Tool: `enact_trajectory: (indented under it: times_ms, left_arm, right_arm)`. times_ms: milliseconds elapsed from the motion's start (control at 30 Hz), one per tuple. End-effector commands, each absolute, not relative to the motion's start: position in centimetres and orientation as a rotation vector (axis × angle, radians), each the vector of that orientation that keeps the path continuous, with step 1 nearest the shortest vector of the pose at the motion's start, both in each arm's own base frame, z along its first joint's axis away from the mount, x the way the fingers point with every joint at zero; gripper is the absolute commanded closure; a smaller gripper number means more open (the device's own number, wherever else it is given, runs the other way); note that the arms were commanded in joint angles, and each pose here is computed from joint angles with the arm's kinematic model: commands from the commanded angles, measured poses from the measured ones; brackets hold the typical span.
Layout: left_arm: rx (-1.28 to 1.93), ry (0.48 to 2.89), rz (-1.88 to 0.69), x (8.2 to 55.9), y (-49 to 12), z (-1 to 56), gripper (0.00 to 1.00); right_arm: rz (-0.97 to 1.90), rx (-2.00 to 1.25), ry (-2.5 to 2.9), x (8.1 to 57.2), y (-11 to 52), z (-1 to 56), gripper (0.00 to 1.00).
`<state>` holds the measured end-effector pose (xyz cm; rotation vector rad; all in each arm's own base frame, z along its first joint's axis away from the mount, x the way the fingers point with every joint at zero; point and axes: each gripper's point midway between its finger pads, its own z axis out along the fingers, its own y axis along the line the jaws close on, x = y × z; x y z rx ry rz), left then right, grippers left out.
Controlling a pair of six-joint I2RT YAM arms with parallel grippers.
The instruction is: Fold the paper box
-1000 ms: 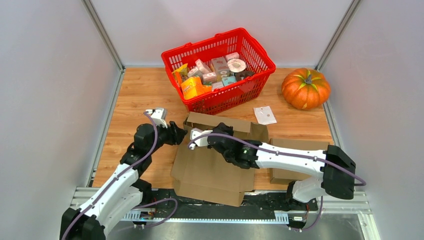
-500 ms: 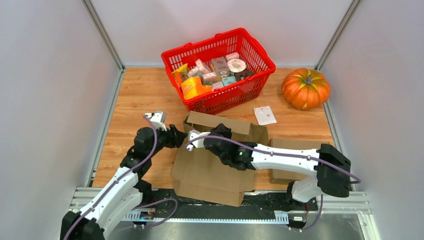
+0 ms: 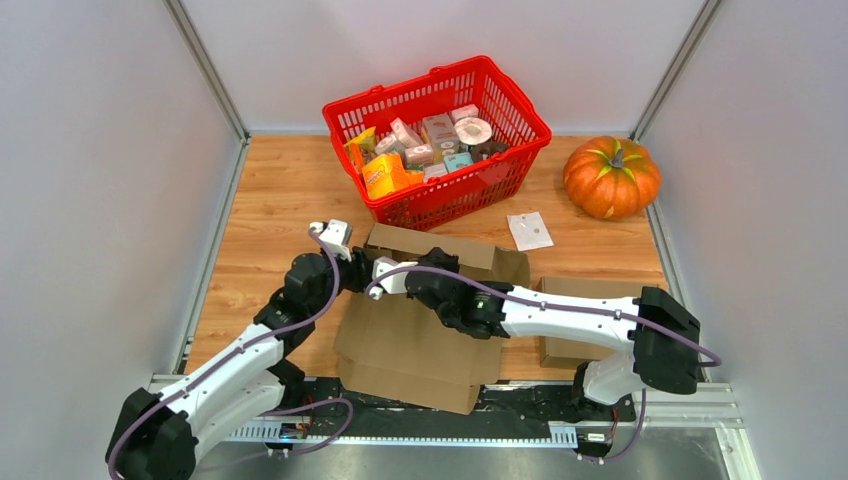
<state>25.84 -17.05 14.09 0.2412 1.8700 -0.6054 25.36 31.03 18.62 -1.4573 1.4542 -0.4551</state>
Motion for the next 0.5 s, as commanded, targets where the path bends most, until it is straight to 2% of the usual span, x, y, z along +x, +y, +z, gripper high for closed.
enact_trajectory:
  times_ms: [0,100,200,233,267,300,367,467]
  left_arm:
    - [0.269,1.744,-0.509,28.1,-17.4,17.4,0.54]
    - [0.274,1.741,-0.463,28.4,-17.7,17.3,0.64]
    - [0.229,1.728,-0.386,28.7,-17.4,17.6,0.70]
    - [0.213,1.721,-0.368,28.8,-17.2,17.8,0.68]
    - [0.193,1.714,-0.341,29.1,-16.9,17.9,0.61]
    - [0.188,1.722,-0.323,29.1,-17.0,17.6,0.43]
    - [0.148,1.726,-0.267,29.6,-16.4,17.7,0.41]
    - [0.059,1.774,-0.120,30.1,-15.1,16.9,0.61]
  right_arm:
    - [-0.254,-1.596,1.494,22.8,33.2,15.0,1.00]
    - [-0.242,-1.600,1.492,22.7,33.4,15.0,1.00]
    - [-0.228,-1.595,1.490,22.6,33.4,15.2,1.00]
    - [-0.226,-1.596,1.491,22.6,33.4,15.0,1.00]
    - [-0.223,-1.598,1.490,22.5,33.4,15.0,1.00]
    - [-0.219,-1.602,1.489,22.4,33.4,15.0,1.00]
    - [-0.212,-1.598,1.493,22.4,33.4,15.1,1.00]
    - [-0.181,-1.585,1.495,22.2,33.7,15.4,1.00]
